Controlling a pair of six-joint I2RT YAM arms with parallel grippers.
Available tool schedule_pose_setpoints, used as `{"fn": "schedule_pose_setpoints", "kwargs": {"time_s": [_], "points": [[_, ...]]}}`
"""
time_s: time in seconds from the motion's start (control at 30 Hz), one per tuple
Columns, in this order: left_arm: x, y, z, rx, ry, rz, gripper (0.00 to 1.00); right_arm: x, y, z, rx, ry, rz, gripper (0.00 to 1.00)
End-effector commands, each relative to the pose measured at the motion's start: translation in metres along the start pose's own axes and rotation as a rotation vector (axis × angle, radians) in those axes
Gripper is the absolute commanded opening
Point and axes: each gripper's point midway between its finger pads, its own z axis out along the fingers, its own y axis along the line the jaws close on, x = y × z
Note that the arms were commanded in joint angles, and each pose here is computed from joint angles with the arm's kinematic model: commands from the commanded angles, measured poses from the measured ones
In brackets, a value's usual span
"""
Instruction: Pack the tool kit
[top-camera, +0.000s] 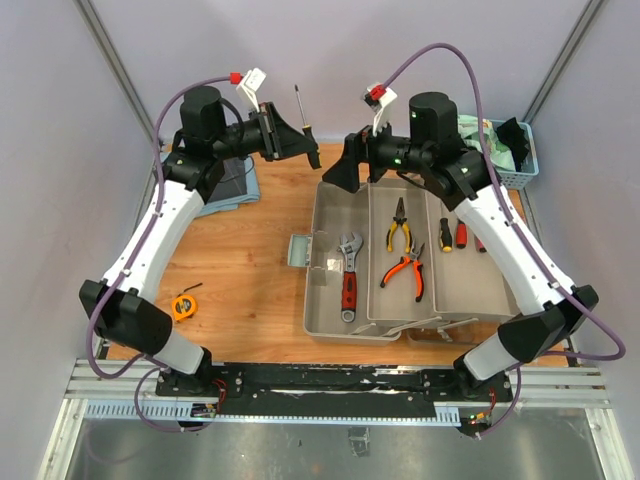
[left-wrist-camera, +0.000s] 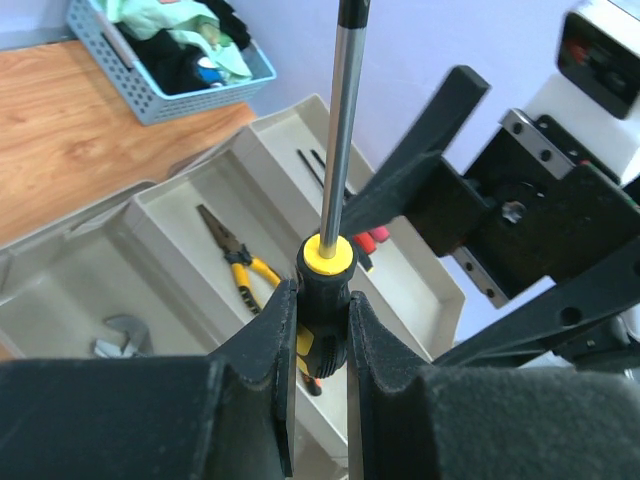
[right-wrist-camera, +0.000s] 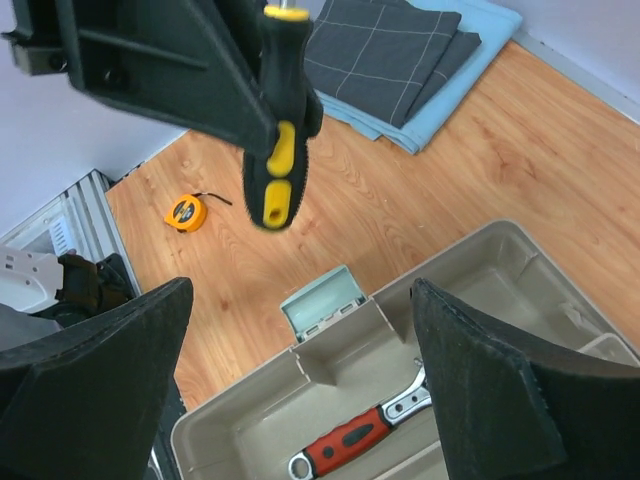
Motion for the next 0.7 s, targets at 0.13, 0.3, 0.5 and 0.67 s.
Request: {"fn": "schedule_pose_setpoints", "kwargs": {"time_s": [0.13, 0.3, 0.5, 0.67], "points": [[0.003, -0.039, 0.011, 0.131, 0.038, 0.039, 0.00, -0.020, 0.012, 0.017, -0.056, -0.041, -0.095, 0.87], [0.009, -0.044, 0.017, 0.145, 0.052, 0.040, 0.00, -0.019, 0.017, 0.023, -0.064, -0.023, -0.095, 0.81], [0.011, -0.048, 0.020, 0.149, 0.050, 0.043, 0.00, -0.013, 0.021, 0.025, -0.088, -0.003, -0.076, 0.42], [0.010, -0.048, 0.020, 0.141, 0.040, 0.048, 0.00, -0.006, 0.021, 0.025, -0.091, 0.016, -0.058, 0.04]]}}
